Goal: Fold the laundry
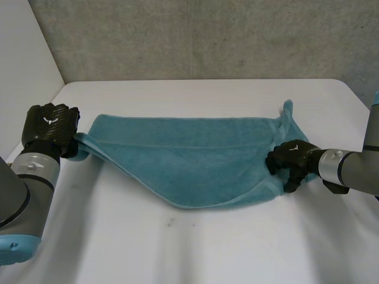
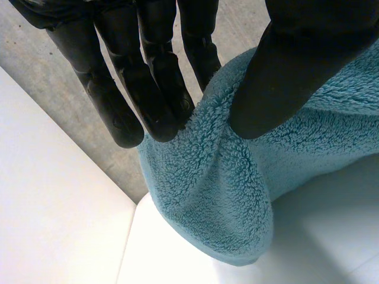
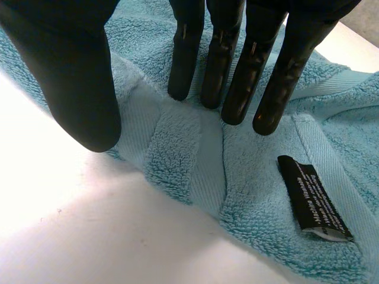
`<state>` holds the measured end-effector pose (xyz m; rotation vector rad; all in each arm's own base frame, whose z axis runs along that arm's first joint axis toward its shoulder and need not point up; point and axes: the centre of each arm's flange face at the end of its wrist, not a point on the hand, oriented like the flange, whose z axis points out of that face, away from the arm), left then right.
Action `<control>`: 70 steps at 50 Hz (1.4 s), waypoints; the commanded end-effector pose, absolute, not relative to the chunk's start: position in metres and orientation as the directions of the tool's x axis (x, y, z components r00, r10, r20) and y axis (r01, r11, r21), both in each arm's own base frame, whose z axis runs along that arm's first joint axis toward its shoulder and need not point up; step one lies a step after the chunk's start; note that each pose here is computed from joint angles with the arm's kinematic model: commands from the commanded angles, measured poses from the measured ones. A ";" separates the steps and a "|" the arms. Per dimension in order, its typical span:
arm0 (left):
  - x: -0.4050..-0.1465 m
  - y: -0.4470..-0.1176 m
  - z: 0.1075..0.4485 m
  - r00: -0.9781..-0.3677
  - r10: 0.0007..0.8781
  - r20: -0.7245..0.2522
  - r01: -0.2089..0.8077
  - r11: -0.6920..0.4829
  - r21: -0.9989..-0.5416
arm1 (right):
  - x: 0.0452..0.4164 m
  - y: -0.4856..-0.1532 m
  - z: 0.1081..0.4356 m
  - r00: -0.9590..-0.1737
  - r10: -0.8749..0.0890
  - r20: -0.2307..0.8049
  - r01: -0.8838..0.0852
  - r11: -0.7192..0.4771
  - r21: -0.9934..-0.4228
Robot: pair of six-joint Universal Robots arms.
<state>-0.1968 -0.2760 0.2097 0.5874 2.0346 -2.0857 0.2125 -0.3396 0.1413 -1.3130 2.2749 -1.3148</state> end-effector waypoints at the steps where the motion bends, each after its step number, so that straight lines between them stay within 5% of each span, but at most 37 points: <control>1: -0.196 -0.276 0.210 -0.908 0.150 -0.390 0.387 -0.054 -0.921 | 0.215 -0.340 0.138 -0.579 -0.781 0.233 -0.598 0.212 -0.773; 9: -0.196 -0.275 0.214 -0.909 0.143 -0.391 0.386 -0.062 -0.920 | 0.211 -0.342 0.160 -0.610 -0.752 0.251 -0.569 0.195 -0.799; 19: -0.187 -0.258 0.262 -0.919 0.094 -0.383 0.369 -0.139 -0.919 | 0.169 -0.311 0.286 -0.744 -0.555 0.372 -0.479 0.055 -0.876; 27: -0.185 -0.231 0.278 -0.904 0.150 -0.402 0.390 -0.103 -0.915 | 0.151 -0.262 0.324 -0.737 -0.504 0.450 -0.538 0.035 -0.842; 33: -0.185 -0.214 0.256 -0.868 0.276 -0.412 0.448 0.080 -0.890 | 0.151 -0.241 0.311 -0.655 -0.552 0.516 -0.646 0.054 -0.761; 35: -0.186 -0.213 0.247 -0.854 0.305 -0.420 0.472 0.116 -0.874 | 0.147 -0.240 0.294 -0.603 -0.574 0.554 -0.715 0.081 -0.694; 41: -0.190 -0.229 0.205 -0.780 0.400 -0.480 0.588 0.208 -0.782 | 0.137 -0.266 0.241 -0.583 -0.628 0.516 -0.774 0.235 -0.588; 48: -0.201 -0.266 0.183 -0.764 0.431 -0.480 0.609 0.238 -0.757 | 0.169 -0.300 0.220 -0.521 -0.650 0.553 -0.800 0.146 -0.583; 51: -0.213 -0.291 0.194 -0.769 0.407 -0.493 0.597 0.180 -0.782 | 0.182 -0.324 0.235 -0.565 -0.582 0.584 -0.769 0.115 -0.629; 55: -0.233 -0.335 0.252 -0.800 0.294 -0.523 0.539 -0.029 -0.842 | 0.195 -0.348 0.276 -0.634 -0.459 0.622 -0.709 0.024 -0.705; 59: -0.239 -0.359 0.309 -0.840 0.165 -0.517 0.477 -0.230 -0.848 | 0.204 -0.376 0.366 -0.757 -0.186 0.626 -0.576 -0.261 -0.775; 61: -0.240 -0.370 0.363 -0.878 0.023 -0.478 0.424 -0.427 -0.799 | 0.205 -0.381 0.392 -0.796 -0.100 0.597 -0.531 -0.358 -0.768; 65: -0.236 -0.368 0.406 -0.908 -0.089 -0.408 0.381 -0.579 -0.721 | 0.200 -0.372 0.445 -0.865 0.083 0.494 -0.450 -0.564 -0.692; 66: -0.234 -0.366 0.418 -0.917 -0.122 -0.381 0.369 -0.621 -0.691 | 0.200 -0.372 0.445 -0.865 0.084 0.494 -0.450 -0.565 -0.692; 70: -0.235 -0.365 0.411 -0.917 -0.117 -0.381 0.369 -0.609 -0.702 | 0.201 -0.357 0.424 -0.856 0.037 0.516 -0.452 -0.541 -0.710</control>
